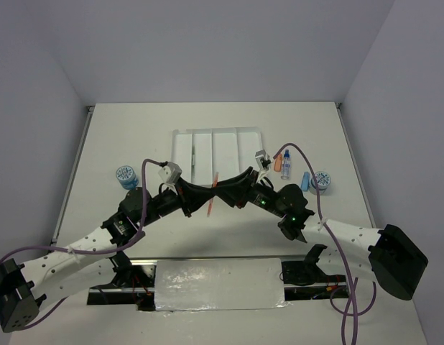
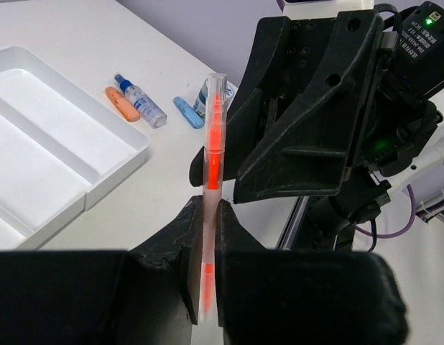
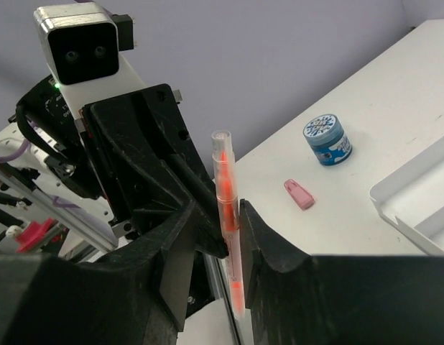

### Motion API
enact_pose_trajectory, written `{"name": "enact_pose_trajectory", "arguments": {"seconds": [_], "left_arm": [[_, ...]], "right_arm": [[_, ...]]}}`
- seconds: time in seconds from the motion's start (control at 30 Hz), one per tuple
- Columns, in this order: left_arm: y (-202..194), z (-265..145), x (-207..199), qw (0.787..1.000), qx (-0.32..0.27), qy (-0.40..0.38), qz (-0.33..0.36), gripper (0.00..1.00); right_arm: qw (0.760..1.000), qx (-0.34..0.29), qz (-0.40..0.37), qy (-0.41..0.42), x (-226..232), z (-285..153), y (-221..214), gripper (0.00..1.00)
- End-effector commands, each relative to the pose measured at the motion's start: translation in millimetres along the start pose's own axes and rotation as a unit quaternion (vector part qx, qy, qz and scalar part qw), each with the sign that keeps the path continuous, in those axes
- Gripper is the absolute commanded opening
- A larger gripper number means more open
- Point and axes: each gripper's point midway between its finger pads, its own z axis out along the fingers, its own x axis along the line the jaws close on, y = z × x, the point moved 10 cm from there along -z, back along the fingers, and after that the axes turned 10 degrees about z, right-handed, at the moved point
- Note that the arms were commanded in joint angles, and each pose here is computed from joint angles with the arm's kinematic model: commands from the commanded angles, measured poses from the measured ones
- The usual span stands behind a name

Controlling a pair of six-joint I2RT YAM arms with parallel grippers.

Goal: Sort the stationery into containers
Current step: Close the pen cap on the pen.

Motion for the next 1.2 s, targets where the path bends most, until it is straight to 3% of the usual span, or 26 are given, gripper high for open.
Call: {"name": "enact_pose_trajectory", "arguments": {"seconds": [0.0,0.03,0.17,0.27,0.33,0.37,0.47,0.5,0.63,0.67,0.83,0.9,0.97,1.0,1.03,1.1,1.17], "left_arm": [[33.3,4.3,-3.7,0.997,-0.069,-0.003,0.025,0.0],[34.5,3.9,-4.3,0.997,-0.071,-0.005,0.025,0.0],[36.3,4.7,-5.8,0.997,-0.07,-0.013,0.026,0.0],[34.2,6.4,-6.1,0.998,-0.061,-0.019,0.025,0.02],[31.6,8.3,-5.9,0.998,-0.052,-0.023,0.025,0.13],[30.5,9.2,-5.9,0.998,-0.048,-0.026,0.024,0.28],[26.9,11.8,-6.5,0.998,-0.038,-0.037,0.021,0.53],[23.9,13.6,-5.8,0.999,-0.031,-0.038,0.02,0.53],[17.5,16.9,-5.0,0.999,-0.021,-0.043,0.012,0.3],[14.8,17.4,-4.4,0.999,-0.018,-0.043,0.011,0.2],[15.0,17.1,-4.8,0.999,-0.022,-0.044,0.006,0.02],[16.2,17.1,-5.1,0.999,-0.023,-0.045,0.008,0.0],[17.9,16.3,-5.9,0.999,-0.026,-0.047,0.009,0.0],[17.9,15.7,-6.0,0.999,-0.025,-0.047,0.01,0.0],[17.8,15.2,-6.0,0.999,-0.025,-0.047,0.01,0.0],[19.2,13.0,-6.7,0.998,-0.029,-0.047,0.013,0.0],[19.1,10.8,-7.3,0.998,-0.03,-0.049,0.014,0.0]], "right_arm": [[0.999,0.002,-0.013,0.042,16.5,7.5,8.1,0.36],[0.999,0.002,-0.013,0.042,16.0,7.4,8.0,0.34],[0.999,0.0,-0.013,0.043,16.1,7.4,8.1,0.1],[0.999,-0.003,-0.015,0.044,17.4,6.8,9.1,0.04],[0.999,-0.006,-0.018,0.046,18.0,5.5,9.7,0.02],[0.999,-0.008,-0.019,0.048,18.7,5.1,10.3,0.02],[0.998,-0.011,-0.027,0.051,20.7,3.6,11.9,0.02],[0.998,-0.014,-0.029,0.053,22.5,2.7,13.4,0.02],[0.998,-0.017,-0.038,0.051,25.4,1.8,16.9,0.02],[0.998,-0.018,-0.039,0.053,27.1,1.2,17.9,0.02],[0.998,-0.017,-0.042,0.052,28.1,0.4,18.5,0.02],[0.998,-0.016,-0.041,0.052,26.7,0.1,17.4,0.04],[0.997,-0.015,-0.043,0.062,28.3,-0.9,16.5,0.17],[0.997,-0.014,-0.046,0.06,27.3,-1.6,16.2,0.34],[0.997,-0.012,-0.046,0.058,27.0,-2.1,15.9,0.42],[0.997,-0.014,-0.055,0.053,26.8,-2.4,17.5,0.54],[0.997,-0.01,-0.06,0.047,26.4,-2.6,17.6,0.59]]}}
